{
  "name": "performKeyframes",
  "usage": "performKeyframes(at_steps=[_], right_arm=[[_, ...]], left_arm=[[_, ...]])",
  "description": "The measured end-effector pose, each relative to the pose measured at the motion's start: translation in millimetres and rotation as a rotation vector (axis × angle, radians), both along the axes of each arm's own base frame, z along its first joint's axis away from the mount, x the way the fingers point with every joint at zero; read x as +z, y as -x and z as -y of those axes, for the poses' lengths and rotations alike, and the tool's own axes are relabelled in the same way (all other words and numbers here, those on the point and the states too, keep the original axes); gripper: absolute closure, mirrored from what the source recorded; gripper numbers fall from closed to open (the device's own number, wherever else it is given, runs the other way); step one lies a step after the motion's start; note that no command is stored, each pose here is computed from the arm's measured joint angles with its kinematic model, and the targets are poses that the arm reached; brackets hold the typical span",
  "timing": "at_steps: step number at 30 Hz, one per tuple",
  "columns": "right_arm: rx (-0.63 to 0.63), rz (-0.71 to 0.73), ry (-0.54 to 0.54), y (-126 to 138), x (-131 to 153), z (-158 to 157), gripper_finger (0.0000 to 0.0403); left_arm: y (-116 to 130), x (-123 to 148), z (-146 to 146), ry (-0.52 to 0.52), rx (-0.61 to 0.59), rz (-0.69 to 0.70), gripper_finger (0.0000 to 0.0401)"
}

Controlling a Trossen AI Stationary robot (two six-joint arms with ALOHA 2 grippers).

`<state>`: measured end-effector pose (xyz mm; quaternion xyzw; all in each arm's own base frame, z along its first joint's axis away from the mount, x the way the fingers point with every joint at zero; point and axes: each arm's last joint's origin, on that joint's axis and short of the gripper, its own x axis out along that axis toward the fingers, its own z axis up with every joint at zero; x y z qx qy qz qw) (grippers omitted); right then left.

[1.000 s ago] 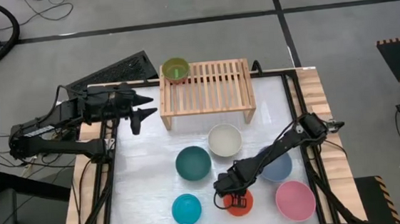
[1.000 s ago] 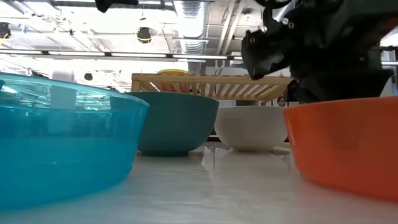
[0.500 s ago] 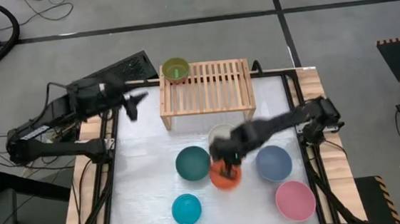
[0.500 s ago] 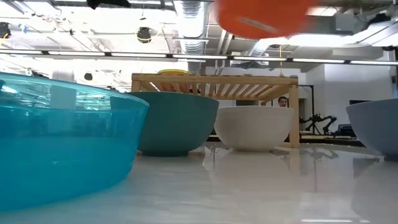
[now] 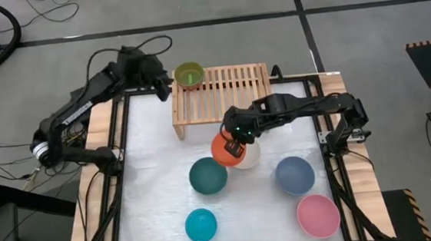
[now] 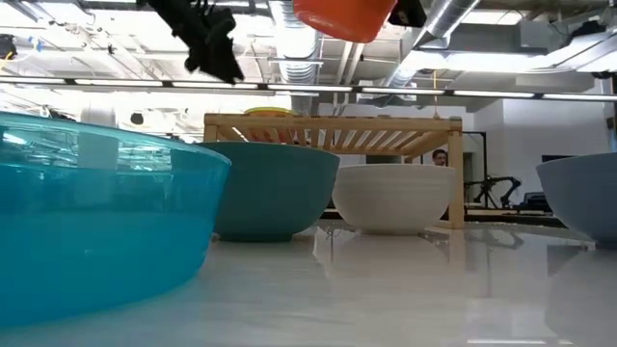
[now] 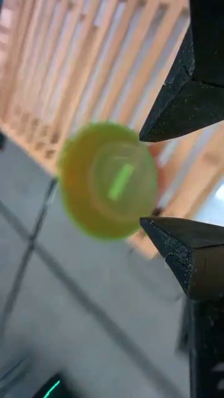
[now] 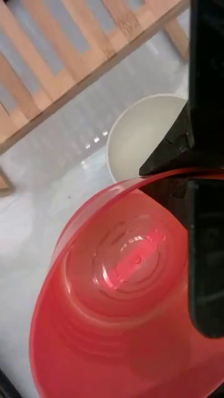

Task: Place and stack bowls onto a shelf
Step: Put the transparent orange bowl on the shelf

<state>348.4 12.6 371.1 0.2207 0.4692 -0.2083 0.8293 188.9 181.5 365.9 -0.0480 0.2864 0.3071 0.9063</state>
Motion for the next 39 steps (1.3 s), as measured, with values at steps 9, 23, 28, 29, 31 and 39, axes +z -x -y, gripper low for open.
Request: performKeyframes(at_steps=[9,23,28,29,31,39], right_arm=[[-0.148,0.184,0.017,-36.8,-1.4,84.0,0.038],[-0.265,0.185,-0.094,-75.7,-18.8,160.5,0.038],[-0.273,0.118,-0.087,-82.6,-35.8,159.2,0.038],[-0.272,0.105,-0.09,-82.1,-36.8,158.1,0.038],[-0.269,0.121,-0.089,-86.1,-37.9,156.1,0.038],[-0.29,0.122,-0.058,-86.8,-39.7,160.1,0.038]], left_arm=[[51.7,53.4,29.6,0.018,-0.033,0.209,0.0209],[85.0,72.2,66.4,-0.065,0.024,0.212,0.0209],[85.5,71.2,66.0,-0.068,0.042,0.199,0.0209],[85.1,71.1,65.6,-0.068,0.042,0.199,0.0209],[84.7,70.9,65.1,-0.07,0.04,0.196,0.0209],[84.9,70.9,65.1,-0.079,0.038,0.187,0.0209]])
